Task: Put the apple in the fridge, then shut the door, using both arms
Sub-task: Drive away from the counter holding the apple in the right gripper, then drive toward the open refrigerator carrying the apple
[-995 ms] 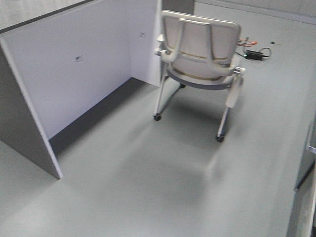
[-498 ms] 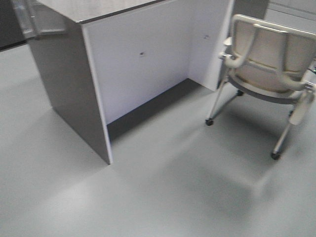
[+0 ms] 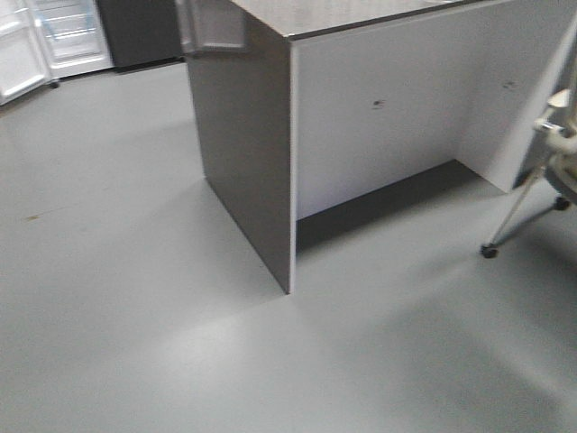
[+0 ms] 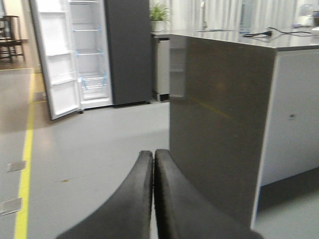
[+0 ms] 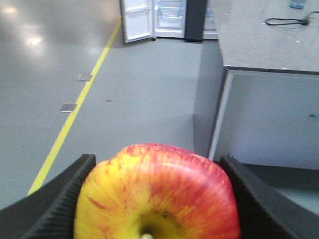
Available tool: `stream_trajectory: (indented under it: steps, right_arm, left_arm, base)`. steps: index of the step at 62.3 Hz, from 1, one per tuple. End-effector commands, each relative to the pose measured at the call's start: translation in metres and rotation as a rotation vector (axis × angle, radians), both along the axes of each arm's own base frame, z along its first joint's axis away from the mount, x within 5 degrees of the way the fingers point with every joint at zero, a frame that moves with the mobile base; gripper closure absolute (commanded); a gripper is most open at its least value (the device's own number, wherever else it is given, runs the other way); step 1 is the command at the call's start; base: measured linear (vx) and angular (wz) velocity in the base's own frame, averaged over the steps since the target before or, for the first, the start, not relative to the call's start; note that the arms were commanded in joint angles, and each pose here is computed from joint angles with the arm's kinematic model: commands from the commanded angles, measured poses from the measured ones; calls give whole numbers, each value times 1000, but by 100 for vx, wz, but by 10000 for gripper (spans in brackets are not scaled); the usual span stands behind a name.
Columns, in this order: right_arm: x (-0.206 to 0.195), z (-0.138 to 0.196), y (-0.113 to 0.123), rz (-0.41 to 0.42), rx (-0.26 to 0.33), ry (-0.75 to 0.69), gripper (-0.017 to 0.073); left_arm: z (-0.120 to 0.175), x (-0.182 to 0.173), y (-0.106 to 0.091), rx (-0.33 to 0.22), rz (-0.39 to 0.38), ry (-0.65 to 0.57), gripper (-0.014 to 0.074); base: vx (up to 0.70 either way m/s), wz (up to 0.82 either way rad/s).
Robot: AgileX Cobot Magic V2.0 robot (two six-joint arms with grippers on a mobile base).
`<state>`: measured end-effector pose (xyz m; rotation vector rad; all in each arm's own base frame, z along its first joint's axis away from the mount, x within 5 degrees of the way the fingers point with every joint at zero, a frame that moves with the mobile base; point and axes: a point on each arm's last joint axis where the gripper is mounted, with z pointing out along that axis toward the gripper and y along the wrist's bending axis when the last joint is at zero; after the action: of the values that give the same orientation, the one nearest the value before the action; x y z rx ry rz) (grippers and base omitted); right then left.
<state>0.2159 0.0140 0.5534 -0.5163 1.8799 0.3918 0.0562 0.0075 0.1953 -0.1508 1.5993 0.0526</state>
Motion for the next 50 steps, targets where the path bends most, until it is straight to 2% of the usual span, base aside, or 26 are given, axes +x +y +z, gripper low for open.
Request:
stream_trajectory:
  steps: [1,50]
  right_arm:
    - [-14,13,5,25,18,-64,504]
    - [-15,13,5,25,18,-65,504]
  left_arm:
    - [-2,0,-1,-3,-6,-68,600]
    - [-2,0,-1,-3,-6,-68,600]
  base:
    - [3,43]
    - [8,39]
